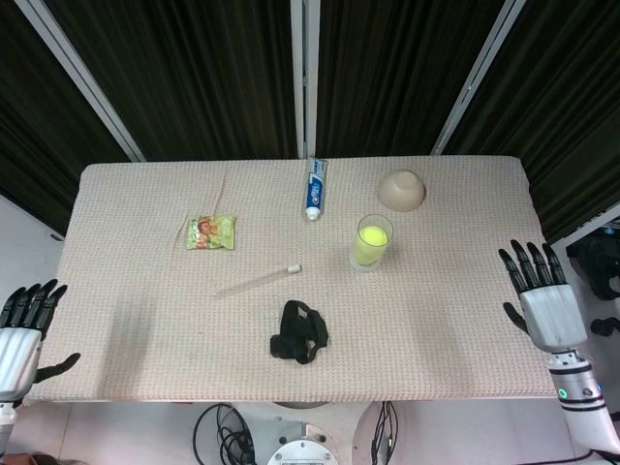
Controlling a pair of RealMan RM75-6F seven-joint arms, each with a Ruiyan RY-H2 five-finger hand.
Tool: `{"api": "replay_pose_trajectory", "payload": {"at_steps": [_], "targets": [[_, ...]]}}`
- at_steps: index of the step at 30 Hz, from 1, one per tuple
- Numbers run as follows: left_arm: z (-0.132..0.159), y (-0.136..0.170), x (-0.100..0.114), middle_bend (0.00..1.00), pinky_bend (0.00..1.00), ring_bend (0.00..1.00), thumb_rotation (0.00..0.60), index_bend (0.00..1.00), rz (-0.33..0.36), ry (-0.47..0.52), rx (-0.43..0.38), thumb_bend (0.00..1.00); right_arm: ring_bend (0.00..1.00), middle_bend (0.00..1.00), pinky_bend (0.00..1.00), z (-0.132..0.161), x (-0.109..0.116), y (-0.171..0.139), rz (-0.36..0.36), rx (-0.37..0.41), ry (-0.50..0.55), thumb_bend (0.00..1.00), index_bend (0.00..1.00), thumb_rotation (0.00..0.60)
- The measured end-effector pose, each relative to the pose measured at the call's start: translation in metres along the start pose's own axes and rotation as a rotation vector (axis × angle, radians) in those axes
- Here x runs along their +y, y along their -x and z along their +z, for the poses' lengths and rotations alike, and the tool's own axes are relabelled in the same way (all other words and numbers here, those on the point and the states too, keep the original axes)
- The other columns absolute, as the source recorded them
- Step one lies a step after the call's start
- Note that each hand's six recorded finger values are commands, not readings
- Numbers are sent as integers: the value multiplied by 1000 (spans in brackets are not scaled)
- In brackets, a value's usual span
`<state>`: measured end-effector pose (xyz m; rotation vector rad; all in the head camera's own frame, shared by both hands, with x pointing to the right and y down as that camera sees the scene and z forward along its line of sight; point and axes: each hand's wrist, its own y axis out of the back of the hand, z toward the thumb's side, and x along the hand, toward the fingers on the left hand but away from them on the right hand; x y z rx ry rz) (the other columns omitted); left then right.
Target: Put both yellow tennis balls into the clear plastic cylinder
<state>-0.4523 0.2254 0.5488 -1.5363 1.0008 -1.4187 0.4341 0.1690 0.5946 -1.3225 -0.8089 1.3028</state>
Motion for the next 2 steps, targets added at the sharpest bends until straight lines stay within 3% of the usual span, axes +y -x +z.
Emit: {"api": "replay_pose_trajectory", "payload": {"at_steps": [2], "targets": [[0, 0, 0, 0, 0, 0, 600, 12, 4, -3, 0, 42, 0, 0, 0, -8, 0, -13, 22, -10, -6, 128, 0, 600]]}}
